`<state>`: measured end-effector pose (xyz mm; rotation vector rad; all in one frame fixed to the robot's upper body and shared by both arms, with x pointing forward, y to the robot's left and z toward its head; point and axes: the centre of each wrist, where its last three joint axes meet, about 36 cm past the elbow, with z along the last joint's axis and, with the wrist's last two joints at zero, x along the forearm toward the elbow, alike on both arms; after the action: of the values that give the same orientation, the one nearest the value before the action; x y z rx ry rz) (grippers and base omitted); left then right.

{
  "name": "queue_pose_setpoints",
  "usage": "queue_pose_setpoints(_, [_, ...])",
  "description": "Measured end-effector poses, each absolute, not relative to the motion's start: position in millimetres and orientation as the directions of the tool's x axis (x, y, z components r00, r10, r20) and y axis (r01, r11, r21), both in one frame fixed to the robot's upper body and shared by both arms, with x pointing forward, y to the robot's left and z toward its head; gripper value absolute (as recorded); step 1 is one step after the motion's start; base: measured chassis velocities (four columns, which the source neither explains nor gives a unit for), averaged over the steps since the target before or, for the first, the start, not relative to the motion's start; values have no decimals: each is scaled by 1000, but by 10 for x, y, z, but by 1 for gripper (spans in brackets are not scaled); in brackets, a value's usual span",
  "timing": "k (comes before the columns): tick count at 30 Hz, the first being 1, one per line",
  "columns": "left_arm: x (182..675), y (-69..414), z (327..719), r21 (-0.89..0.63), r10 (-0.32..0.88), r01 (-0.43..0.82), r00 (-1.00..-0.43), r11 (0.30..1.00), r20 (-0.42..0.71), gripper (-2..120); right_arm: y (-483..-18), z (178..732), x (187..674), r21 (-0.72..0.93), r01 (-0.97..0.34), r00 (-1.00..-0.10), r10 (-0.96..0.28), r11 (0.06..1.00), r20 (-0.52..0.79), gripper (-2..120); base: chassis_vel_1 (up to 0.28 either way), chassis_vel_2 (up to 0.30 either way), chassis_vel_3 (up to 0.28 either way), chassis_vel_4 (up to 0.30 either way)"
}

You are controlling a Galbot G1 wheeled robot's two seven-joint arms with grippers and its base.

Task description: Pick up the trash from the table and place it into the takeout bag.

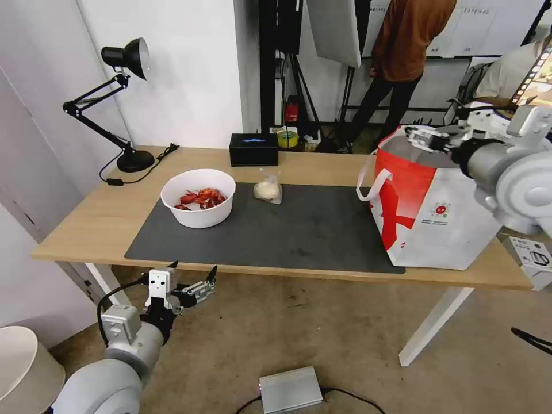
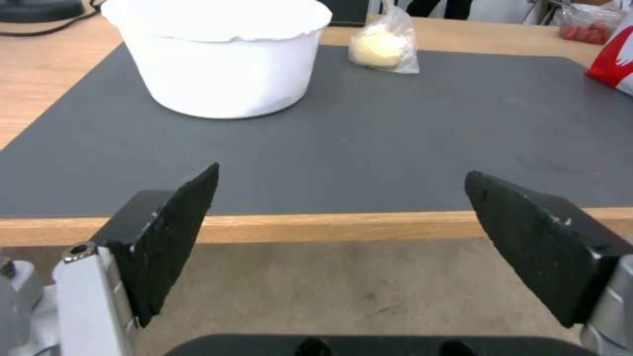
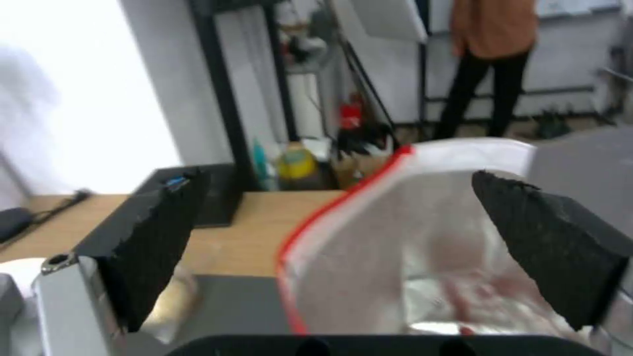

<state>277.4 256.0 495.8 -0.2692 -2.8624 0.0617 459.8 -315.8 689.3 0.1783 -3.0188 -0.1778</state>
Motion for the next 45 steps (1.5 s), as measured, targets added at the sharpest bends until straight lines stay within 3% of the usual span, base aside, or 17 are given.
queue_pose_setpoints(8, [2780, 2573, 4984, -70, 179, 166, -953, 984, 245, 100, -2969, 6466, 4159, 61, -215, -976, -216, 975, 3, 100, 0, 0, 0, 0])
queue_pose_setpoints(23, [2788, 2612, 5016, -74, 160, 147, -961, 986, 228, 100, -2825, 5772, 3741, -19, -279, -958, -276, 960, 79, 100, 0, 0, 0, 0])
queue_pose_setpoints(31, [2818, 2652, 5008, -69, 154, 142, -963, 987, 219, 100, -2831, 5206, 3380, -41, -255, -958, -247, 966, 149, 100, 0, 0, 0, 0])
queue_pose_setpoints(45, [2848, 2693, 5010, -64, 149, 138, -964, 988, 221, 100, -2907, 4931, 2924, -58, -150, -955, -130, 987, 268, 100, 0, 0, 0, 0])
